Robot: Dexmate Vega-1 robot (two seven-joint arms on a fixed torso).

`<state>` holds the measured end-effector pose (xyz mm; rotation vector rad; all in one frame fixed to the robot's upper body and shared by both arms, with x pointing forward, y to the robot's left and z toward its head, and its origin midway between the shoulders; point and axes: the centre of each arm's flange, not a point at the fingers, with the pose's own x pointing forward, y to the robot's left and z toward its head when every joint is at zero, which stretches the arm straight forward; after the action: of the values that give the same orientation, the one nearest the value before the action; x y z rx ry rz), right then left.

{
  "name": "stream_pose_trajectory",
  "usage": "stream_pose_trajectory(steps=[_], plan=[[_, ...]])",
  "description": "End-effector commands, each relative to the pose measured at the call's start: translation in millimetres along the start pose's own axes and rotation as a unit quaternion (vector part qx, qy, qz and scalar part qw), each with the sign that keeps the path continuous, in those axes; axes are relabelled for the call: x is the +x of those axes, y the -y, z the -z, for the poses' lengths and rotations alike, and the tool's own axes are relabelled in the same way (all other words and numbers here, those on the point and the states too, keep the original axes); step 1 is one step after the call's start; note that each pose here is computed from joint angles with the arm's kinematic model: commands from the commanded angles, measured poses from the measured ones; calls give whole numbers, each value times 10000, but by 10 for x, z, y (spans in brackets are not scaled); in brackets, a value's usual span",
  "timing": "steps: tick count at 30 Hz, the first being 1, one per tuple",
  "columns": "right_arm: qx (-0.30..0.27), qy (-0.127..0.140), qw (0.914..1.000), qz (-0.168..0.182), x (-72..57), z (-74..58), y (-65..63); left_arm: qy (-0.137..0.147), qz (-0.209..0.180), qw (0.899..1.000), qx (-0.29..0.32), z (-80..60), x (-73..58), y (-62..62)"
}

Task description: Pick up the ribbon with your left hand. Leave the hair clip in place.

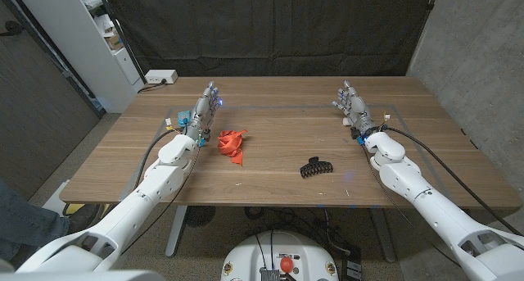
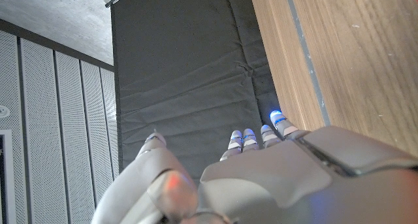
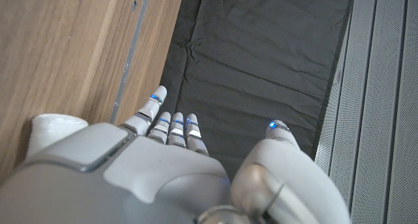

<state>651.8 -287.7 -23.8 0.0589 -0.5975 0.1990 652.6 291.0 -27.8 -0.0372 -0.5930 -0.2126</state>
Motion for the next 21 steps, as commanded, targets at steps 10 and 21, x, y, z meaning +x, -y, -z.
stream_pose_trajectory(steps=[10,21], plan=[[-51,-76,9999,-41,12,34,-74,31,-82,9999,-77,-7,-54,-63],[-39,-55,10000,-25,30,27,-51,74,-27,9999,135,-115,-137,-45]])
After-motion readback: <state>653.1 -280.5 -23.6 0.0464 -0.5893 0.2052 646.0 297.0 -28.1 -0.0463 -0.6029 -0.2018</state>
